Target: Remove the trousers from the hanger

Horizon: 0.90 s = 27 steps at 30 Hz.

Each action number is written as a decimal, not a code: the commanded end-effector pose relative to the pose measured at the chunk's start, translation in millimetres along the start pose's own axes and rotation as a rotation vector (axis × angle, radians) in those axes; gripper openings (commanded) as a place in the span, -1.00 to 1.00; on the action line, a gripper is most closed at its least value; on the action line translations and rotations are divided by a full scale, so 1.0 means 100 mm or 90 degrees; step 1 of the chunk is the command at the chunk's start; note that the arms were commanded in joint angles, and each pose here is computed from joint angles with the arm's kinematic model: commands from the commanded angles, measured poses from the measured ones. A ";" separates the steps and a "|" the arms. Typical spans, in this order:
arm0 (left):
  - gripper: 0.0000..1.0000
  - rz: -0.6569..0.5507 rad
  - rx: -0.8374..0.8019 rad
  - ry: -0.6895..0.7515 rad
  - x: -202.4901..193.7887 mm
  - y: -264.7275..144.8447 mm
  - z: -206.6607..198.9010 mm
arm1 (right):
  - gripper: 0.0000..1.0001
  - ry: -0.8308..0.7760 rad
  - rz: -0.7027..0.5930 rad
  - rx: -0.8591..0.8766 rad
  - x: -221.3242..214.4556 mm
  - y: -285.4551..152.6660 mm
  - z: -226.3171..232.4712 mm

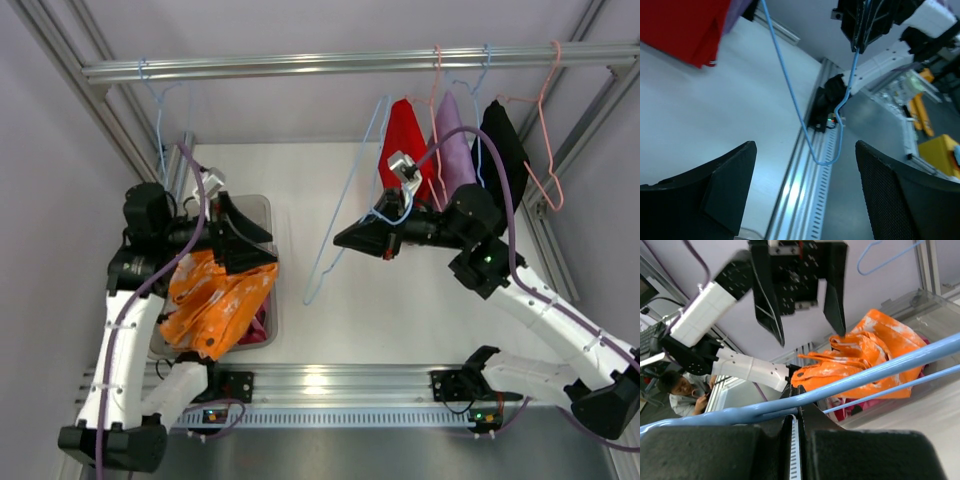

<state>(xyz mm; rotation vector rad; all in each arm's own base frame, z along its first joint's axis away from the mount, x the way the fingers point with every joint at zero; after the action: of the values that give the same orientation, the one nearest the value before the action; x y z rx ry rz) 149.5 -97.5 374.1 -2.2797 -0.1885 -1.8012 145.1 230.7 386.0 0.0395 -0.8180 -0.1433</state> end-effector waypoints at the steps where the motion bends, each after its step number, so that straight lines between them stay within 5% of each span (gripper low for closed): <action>1: 0.68 -0.063 -0.135 0.067 0.32 0.17 -0.21 | -1.00 -0.048 -0.049 0.058 0.23 0.06 0.27; 2: 0.66 -0.046 -0.118 0.026 0.26 0.27 -0.15 | -1.00 -0.044 -0.048 0.060 0.24 0.09 0.27; 6: 0.67 -0.019 -0.130 0.144 0.26 0.62 -0.30 | -1.00 -0.032 -0.041 0.066 0.23 0.17 0.26; 11: 0.65 -0.011 -0.110 0.164 0.25 0.79 -0.24 | -1.00 -0.032 -0.036 0.073 0.27 0.24 0.28; 21: 0.31 0.049 -0.099 0.191 0.07 0.97 -0.21 | -1.00 -0.027 -0.038 0.081 0.31 0.28 0.31; 24: 0.06 0.047 -0.088 0.189 0.07 0.98 -0.20 | -1.00 -0.026 -0.041 0.078 0.31 0.29 0.30; 27: -0.44 0.030 -0.089 0.179 0.13 0.98 -0.23 | -1.00 -0.024 -0.040 0.074 0.30 0.30 0.28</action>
<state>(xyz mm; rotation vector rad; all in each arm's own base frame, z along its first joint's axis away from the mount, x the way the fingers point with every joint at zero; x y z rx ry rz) 152.8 -199.0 365.2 -2.1244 0.1250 -2.0674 156.6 256.2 400.5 0.0677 -0.7789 -0.1514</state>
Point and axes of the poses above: each gripper's point midway between its finger pads, its own y axis out along the fingers, its own z axis along the line the jaws close on, x = y × z, the point moved 8 cm from there along -y, back along the fingers, and after that the axes turned 15 degrees about y, right-handed, at the moved point
